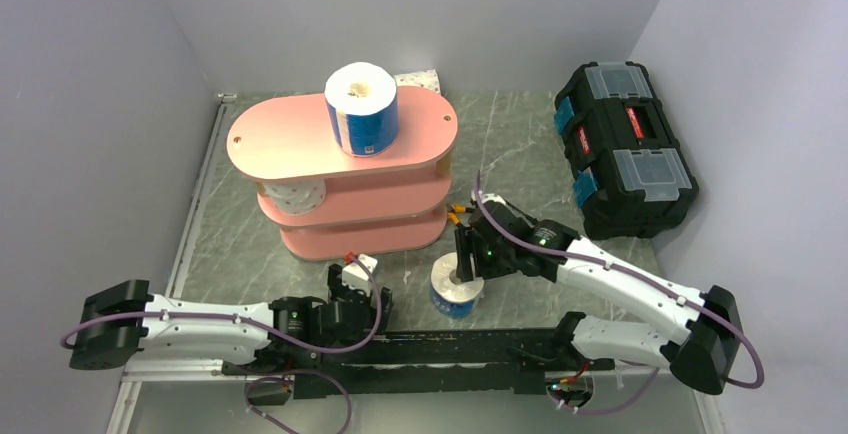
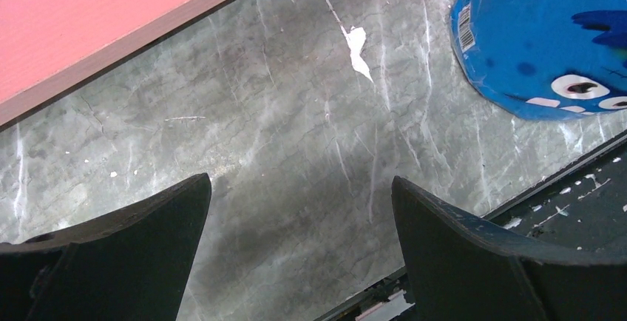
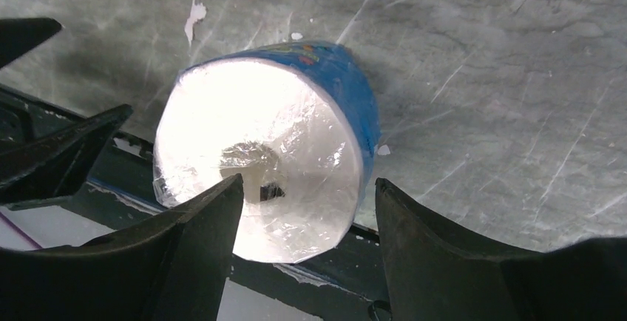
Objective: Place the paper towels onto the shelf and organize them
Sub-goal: Pick up the paper towel from the center of the board.
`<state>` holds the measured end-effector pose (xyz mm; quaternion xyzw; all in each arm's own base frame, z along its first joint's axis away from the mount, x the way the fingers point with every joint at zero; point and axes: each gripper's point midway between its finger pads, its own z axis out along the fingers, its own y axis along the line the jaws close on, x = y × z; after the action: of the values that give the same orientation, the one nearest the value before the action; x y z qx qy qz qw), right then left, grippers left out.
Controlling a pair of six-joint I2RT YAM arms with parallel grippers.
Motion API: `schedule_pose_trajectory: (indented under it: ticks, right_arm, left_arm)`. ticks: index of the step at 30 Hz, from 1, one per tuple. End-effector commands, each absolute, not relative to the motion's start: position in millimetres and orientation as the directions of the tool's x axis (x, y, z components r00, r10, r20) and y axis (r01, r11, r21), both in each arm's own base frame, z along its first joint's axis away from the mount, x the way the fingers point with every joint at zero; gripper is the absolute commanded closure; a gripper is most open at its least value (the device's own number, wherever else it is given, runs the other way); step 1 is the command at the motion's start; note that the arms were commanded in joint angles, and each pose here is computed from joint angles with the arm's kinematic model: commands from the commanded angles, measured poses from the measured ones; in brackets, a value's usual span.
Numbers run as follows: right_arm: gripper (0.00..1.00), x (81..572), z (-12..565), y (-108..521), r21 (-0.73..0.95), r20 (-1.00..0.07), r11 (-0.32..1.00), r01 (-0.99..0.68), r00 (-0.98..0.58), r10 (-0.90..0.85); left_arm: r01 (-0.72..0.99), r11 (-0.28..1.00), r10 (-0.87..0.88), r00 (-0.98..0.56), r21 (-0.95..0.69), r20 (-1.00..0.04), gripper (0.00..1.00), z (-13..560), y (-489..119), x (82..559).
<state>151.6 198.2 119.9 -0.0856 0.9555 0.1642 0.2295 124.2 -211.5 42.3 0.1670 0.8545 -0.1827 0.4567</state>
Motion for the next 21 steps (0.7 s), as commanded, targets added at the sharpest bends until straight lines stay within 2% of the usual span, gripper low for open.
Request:
schedule_pose_trajectory:
  ticks: [1,10,16,21]
  right_arm:
    - [0.32,153.4,119.5,199.5,0.227,-0.475,0.939,-0.256,-0.871,-0.123]
    - [0.35,154.4,108.0,199.7,0.203,-0.459,0.947,-0.251,-0.878,-0.134]
    - [0.48,152.2,100.7,203.4,0.214,-0.442,0.942,-0.259,-0.886,-0.143]
    - [0.56,151.4,102.2,205.9,0.224,-0.441,0.939,-0.262,-0.886,-0.142]
  left_arm:
    - [0.47,0.858,0.073,-0.511,-0.207,-0.856,0.01,64.0,-230.8,125.5]
    - [0.462,0.862,0.068,-0.516,-0.21,-0.854,0.01,62.4,-228.4,125.5]
    - [0.463,0.862,0.073,-0.516,-0.206,-0.853,0.01,61.7,-228.3,125.2]
    - [0.463,0.862,0.074,-0.515,-0.205,-0.854,0.01,62.1,-228.6,125.4]
